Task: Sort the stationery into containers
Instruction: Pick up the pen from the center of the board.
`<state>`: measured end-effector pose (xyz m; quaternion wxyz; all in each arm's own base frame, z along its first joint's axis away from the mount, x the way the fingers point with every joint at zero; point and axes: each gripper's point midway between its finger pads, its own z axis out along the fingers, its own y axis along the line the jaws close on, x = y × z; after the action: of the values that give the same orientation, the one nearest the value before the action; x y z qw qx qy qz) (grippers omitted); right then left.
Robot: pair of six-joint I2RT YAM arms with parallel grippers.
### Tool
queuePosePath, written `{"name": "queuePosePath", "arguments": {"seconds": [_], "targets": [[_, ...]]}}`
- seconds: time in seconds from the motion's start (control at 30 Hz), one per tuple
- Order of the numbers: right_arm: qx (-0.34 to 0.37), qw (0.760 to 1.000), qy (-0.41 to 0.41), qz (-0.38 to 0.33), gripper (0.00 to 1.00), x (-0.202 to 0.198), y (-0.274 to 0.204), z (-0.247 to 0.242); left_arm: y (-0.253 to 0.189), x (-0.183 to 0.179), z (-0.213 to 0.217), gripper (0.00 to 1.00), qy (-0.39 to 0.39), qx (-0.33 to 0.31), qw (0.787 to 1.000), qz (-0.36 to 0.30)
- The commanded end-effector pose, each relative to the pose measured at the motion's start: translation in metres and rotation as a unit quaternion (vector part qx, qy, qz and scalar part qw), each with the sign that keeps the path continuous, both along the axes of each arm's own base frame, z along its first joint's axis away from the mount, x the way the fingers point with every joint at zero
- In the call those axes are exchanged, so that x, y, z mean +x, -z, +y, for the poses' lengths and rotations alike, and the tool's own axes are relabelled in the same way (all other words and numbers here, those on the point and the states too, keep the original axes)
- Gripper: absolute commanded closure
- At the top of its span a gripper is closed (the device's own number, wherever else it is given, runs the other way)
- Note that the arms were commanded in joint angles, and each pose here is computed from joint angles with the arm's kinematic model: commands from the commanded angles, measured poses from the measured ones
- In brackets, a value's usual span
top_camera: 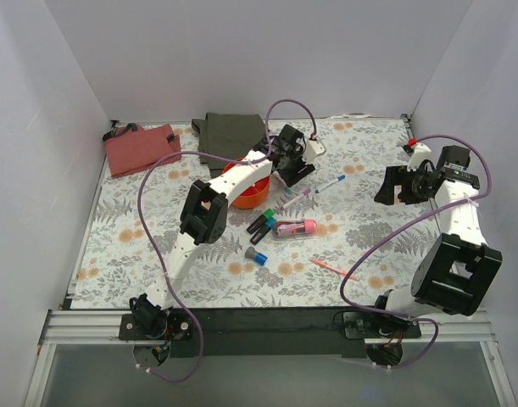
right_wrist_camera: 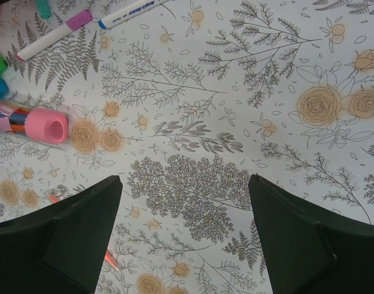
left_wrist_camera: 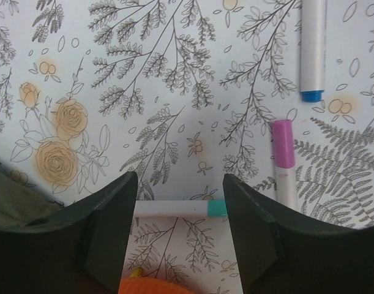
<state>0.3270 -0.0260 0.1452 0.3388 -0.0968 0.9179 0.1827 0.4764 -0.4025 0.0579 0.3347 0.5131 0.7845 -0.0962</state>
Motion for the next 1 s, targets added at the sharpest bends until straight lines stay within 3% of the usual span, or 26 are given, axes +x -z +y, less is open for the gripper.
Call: {"name": "queuePosePath", "arguments": {"seconds": [0.0,0.2,0.97], "targets": [[0.006,1.000,0.006,0.002,0.07,0.002,0.000,-0.001,-0.034,-0.013,-0.025,0.43,0.024,-0.049,0.999,0.001],[0.004,1.000,0.009,0.008,0.07,-0.001,0.005,-0.002,-0.042,-0.021,-0.037,0.44,0.037,-0.080,0.996,0.020],[0.007,1.000,0.005,0.019,0.07,-0.003,0.014,-0.002,-0.009,-0.043,-0.038,0.55,0.043,-0.069,0.994,0.071]]}}
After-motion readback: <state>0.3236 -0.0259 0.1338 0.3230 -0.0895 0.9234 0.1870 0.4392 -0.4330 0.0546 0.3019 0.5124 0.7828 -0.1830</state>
